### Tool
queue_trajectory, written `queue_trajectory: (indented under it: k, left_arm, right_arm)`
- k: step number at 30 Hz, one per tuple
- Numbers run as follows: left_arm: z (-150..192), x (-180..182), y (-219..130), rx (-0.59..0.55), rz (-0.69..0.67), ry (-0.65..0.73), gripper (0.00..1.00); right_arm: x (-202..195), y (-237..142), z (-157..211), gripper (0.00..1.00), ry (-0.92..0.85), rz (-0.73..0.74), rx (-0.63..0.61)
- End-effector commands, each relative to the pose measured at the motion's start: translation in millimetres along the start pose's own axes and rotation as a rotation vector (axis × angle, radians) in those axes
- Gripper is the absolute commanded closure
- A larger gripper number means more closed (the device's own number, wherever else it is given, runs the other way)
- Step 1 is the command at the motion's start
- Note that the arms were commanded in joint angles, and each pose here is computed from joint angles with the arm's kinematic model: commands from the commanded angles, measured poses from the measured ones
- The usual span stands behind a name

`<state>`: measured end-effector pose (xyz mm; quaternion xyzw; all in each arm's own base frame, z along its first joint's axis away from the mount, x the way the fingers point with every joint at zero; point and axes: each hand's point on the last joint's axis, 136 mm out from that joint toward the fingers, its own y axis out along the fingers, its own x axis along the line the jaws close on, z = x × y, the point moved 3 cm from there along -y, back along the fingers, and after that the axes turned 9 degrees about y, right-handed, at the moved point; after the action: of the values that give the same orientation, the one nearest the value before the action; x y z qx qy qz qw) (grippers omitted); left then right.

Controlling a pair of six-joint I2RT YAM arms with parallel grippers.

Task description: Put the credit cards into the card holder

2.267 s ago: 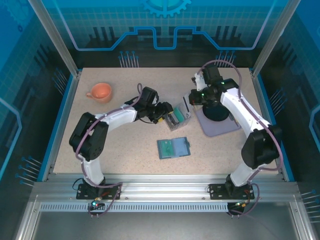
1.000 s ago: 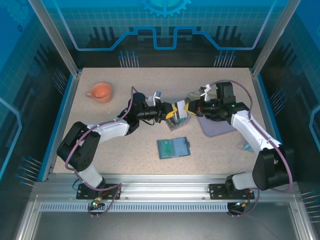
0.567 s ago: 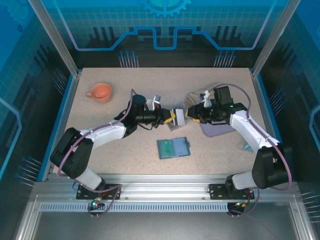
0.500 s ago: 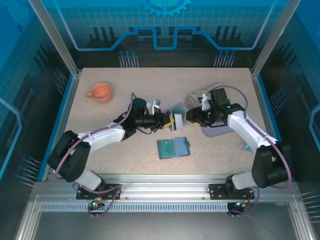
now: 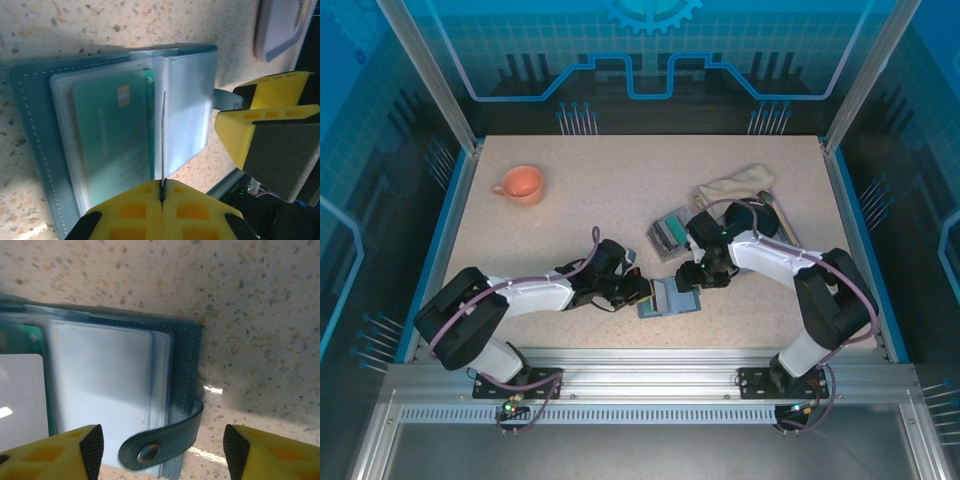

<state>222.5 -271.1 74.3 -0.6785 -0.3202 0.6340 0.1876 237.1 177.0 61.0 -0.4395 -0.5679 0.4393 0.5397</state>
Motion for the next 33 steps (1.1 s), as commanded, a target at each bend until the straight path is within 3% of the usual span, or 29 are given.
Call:
queue_trajectory:
  k: [1,13,20,33]
  left_arm:
    - [-3.2,6.7,5.6,-0.028,-0.027,0.009,1.0]
    - [-9.3,6.8,18.2,-0.053,0.02,0.048,1.0]
    - [-9.0,9.1,23.3,-0.066,0.058,0.045,1.0]
    - [-12.7,-0.6,3.9,-0.125,0.065,0.052,1.0]
  right_arm:
    - [-5.9,9.9,4.0,0.38,-0.005,0.038,0.016]
    - [-15.8,17.0,-2.8,0.72,0.06,-0.065,0.024]
    - [-21.6,25.7,0.6,0.86,0.086,-0.093,0.053]
    - [-25.8,24.6,-2.8,0.92,0.115,-0.11,0.049]
